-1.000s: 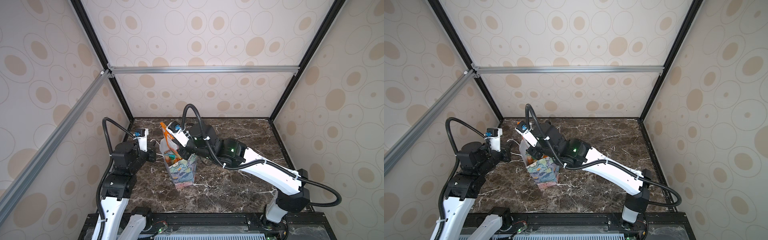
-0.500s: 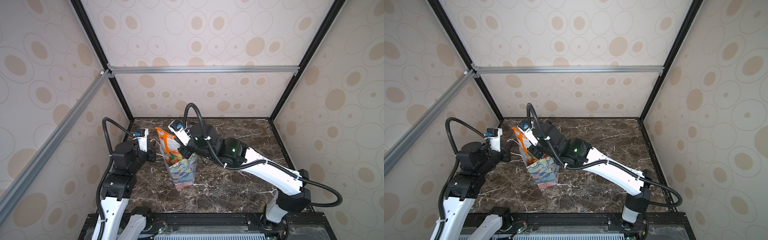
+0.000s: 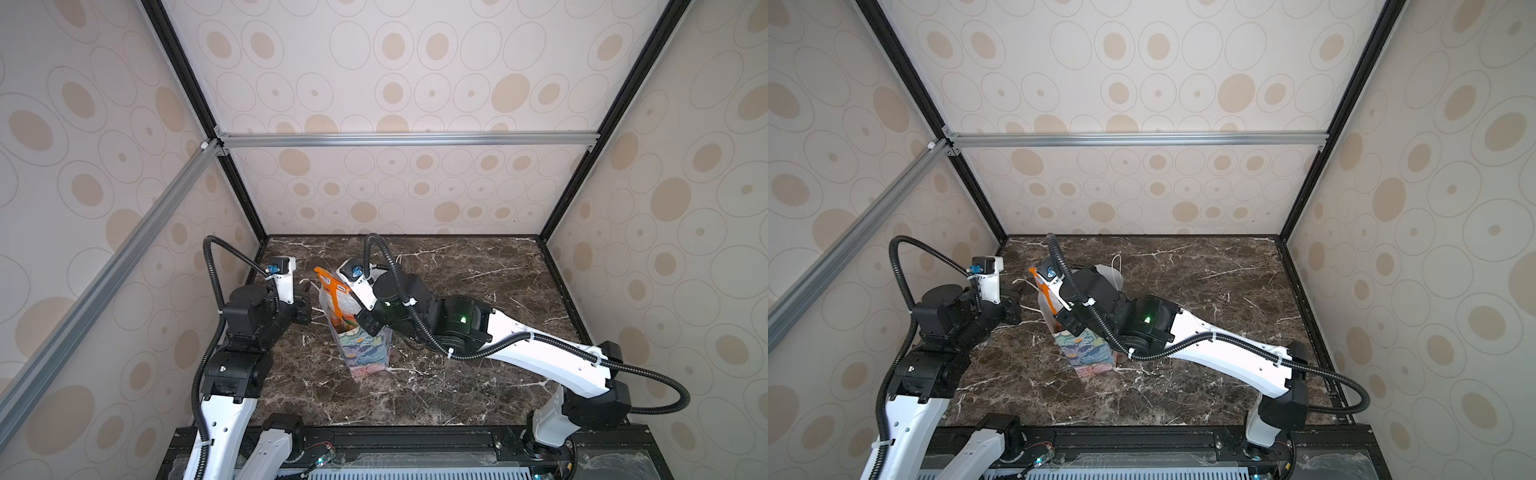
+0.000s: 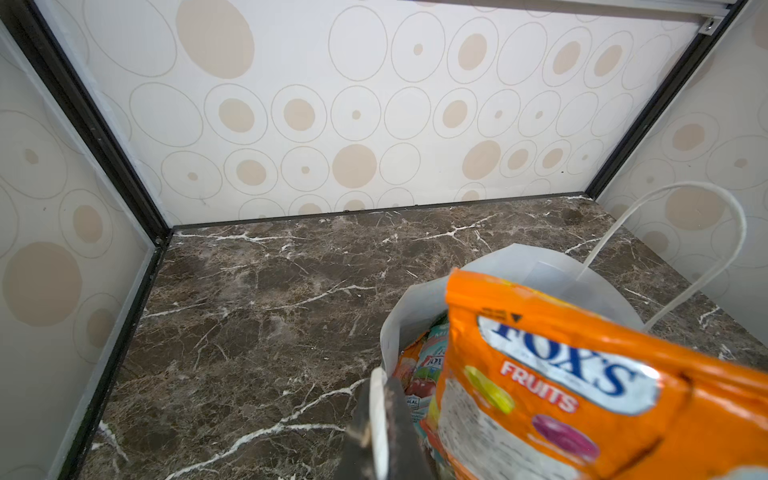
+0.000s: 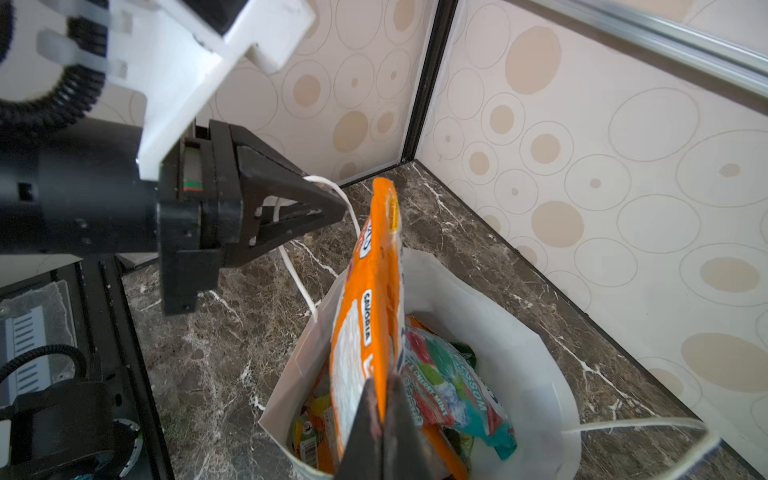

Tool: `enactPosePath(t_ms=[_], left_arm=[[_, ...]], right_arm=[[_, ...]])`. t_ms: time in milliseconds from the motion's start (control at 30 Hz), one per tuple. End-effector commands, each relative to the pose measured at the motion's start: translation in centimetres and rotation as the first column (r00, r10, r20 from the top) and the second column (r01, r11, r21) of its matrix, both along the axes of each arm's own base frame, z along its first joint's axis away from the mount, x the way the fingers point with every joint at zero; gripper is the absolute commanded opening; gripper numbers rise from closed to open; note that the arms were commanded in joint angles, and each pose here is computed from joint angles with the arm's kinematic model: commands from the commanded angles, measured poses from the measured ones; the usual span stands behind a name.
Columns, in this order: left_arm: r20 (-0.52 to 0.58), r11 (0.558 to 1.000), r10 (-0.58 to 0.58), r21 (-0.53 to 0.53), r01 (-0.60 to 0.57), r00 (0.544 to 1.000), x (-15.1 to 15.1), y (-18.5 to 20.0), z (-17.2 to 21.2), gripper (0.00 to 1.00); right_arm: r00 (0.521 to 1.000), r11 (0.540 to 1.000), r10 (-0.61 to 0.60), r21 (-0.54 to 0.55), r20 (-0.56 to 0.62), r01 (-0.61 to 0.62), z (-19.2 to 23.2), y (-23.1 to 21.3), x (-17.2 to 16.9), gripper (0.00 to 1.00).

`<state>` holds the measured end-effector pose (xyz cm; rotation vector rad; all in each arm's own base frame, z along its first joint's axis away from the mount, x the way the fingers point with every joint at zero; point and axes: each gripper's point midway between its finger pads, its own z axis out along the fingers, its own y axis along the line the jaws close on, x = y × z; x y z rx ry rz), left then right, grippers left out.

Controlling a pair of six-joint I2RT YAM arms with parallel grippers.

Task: Place the snacks into the paper bag
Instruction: 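Carry the orange packet with the right gripper over the bag opening, then lower the orange packet into the bag and open the right gripper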

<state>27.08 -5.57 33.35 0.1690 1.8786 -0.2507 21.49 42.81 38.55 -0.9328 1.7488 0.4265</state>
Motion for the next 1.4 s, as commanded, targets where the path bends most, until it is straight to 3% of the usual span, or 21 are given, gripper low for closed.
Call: enactPosePath(t_ms=[0,300,600,633,700,733,933,1033,1100,1200,1367], left_arm=[[0.048,1.0,0.002,0.021,-0.003,0.999,-0.1,0.2,1.0,0.04],[0.049,1.0,-0.013,0.016,0.013,0.999,-0.3,-0.1,1.2,0.04],[0.053,1.0,-0.01,0.015,0.009,0.999,-0.5,0.0,1.4,0.04],[0.051,1.0,-0.011,0.017,0.01,0.999,-0.5,0.0,1.3,0.04],[0.052,1.0,-0.011,0.017,0.01,0.999,-0.5,0.0,1.4,0.04],[0.054,1.0,-0.012,0.016,0.011,0.998,-0.6,0.0,1.5,0.04],[0.05,1.0,-0.019,0.016,0.019,0.999,-0.3,-0.2,1.3,0.04],[0.048,1.0,-0.026,0.011,0.025,0.999,-0.2,-0.3,1.4,0.04],[0.047,1.0,-0.028,0.012,0.027,0.999,-0.1,-0.4,1.4,0.04],[0.051,1.0,-0.017,0.017,0.016,0.999,-0.2,-0.2,1.6,0.04],[0.049,1.0,-0.011,0.017,0.011,0.999,-0.2,-0.1,1.6,0.04]], right_arm=[[0.999,0.991,-0.034,0.128,0.0,0.034,2.3,-0.9,0.0,0.0],[0.997,0.994,-0.065,0.089,-0.041,0.069,-0.1,0.2,1.1,0.0],[0.979,0.988,-0.107,0.093,-0.174,0.125,-3.1,-1.4,3.9,0.01],[0.976,0.987,-0.118,0.086,-0.181,0.136,-3.3,-1.7,4.0,0.07],[0.971,0.984,-0.153,0.066,-0.185,0.168,-3.7,-2.8,4.5,0.34],[0.968,0.981,-0.172,0.058,-0.18,0.185,-3.9,-3.3,4.8,0.4],[0.967,0.973,-0.23,-0.01,-0.113,0.23,-3.3,-5.2,5.7,0.47],[0.983,0.987,-0.163,-0.027,-0.085,0.161,-1.9,-4.3,4.9,0.47],[0.995,0.999,-0.002,-0.035,-0.103,-0.001,-1.3,-2.1,2.6,0.53],[0.971,0.988,0.151,-0.005,-0.185,-0.155,-1.6,0.5,0.3,0.56],[0.931,0.962,0.215,-0.099,-0.294,-0.254,-4.9,2.5,-0.9,0.44]])
